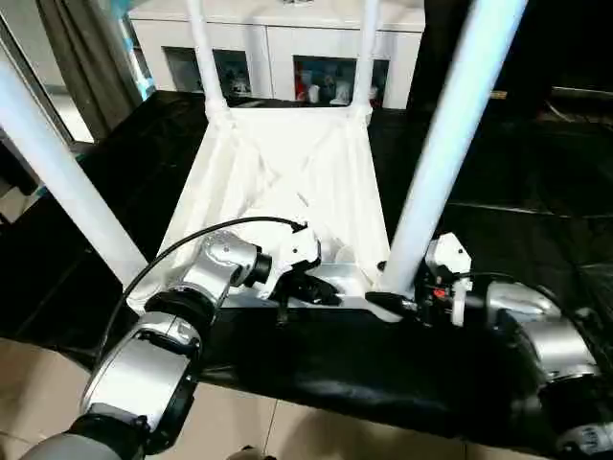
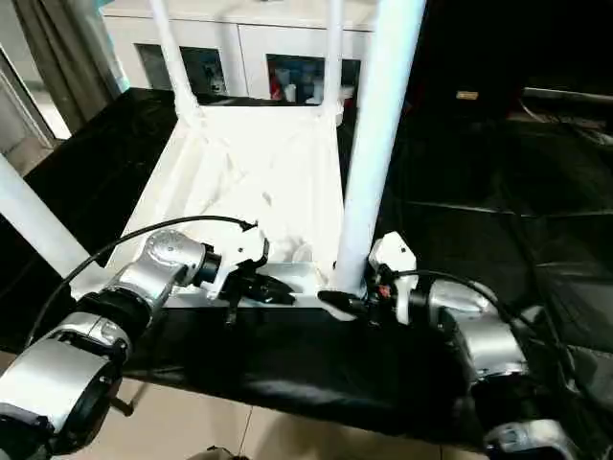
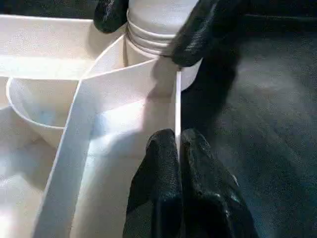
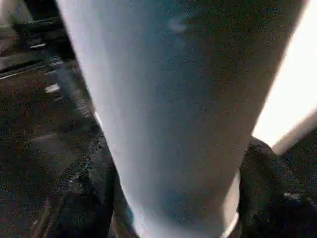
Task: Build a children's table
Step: Rotate leg to tighten
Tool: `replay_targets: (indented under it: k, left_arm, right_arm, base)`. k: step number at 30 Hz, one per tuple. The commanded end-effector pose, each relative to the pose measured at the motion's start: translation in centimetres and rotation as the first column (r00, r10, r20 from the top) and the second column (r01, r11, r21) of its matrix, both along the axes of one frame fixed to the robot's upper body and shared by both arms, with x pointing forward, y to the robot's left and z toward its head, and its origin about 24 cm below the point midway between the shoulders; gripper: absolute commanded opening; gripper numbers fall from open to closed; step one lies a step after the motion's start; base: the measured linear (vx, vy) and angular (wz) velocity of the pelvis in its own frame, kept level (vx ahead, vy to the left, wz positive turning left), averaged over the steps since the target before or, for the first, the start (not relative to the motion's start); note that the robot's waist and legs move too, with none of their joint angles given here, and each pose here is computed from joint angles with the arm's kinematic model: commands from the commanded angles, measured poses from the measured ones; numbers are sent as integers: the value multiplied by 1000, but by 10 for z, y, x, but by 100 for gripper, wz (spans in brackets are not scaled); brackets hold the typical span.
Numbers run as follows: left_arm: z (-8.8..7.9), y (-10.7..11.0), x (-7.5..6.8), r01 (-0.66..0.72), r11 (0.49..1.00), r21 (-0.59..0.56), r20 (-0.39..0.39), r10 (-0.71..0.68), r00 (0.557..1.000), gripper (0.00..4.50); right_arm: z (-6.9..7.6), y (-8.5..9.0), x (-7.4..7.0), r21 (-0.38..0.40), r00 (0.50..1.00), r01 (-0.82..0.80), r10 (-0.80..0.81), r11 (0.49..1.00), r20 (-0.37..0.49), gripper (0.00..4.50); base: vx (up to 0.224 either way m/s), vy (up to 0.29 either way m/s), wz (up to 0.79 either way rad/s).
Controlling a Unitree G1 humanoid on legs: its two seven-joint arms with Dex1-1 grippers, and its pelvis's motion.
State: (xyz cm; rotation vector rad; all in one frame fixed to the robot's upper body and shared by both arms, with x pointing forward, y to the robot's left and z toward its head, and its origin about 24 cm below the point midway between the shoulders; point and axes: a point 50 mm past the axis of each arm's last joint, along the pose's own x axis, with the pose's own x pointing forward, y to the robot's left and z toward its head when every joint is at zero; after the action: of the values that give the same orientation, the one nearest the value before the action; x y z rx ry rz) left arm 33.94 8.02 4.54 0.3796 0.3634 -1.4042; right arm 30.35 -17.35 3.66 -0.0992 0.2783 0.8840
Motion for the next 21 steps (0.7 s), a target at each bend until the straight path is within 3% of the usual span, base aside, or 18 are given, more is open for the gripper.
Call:
replay_targets:
  k: [1, 6, 8, 10, 13, 14, 21]
  left_arm:
    - [10, -17, 12, -168, 984, -66, 62, 172, 983, 0]
    - [10, -36, 17, -282, 957, -72, 86, 287, 954, 0]
    - [12, -50, 17, -331, 940, -84, 97, 338, 936, 0]
    - [13, -63, 16, -341, 935, -93, 104, 350, 931, 0]
    - [15, -69, 15, -328, 940, -93, 115, 337, 934, 0]
    - [15, -69, 14, -317, 944, -91, 119, 327, 938, 0]
    - [12, -53, 16, -277, 959, -55, 120, 282, 952, 0]
  right_arm:
    - [-28, 5, 2, -87, 980, 173, -180, 981, -83, 273]
    - [-37, 12, 14, -86, 900, 418, -425, 905, -101, 272]
    - [-39, 22, 20, -81, 848, 512, -519, 855, -113, 272]
    - [-38, 36, 25, -83, 831, 540, -546, 838, -109, 272]
    - [-33, 47, 29, -79, 859, 505, -510, 859, -53, 272]
    - [-27, 51, 31, -55, 883, 468, -469, 882, -12, 328]
    - [-10, 46, 31, 28, 945, 322, -323, 946, 54, 390]
  base:
    - [0, 0, 0]
    - [0, 0, 0]
    - [0, 0, 0]
    - [0, 0, 0]
    - [0, 0, 0]
    - [0, 0, 0]
    - [0, 0, 0]
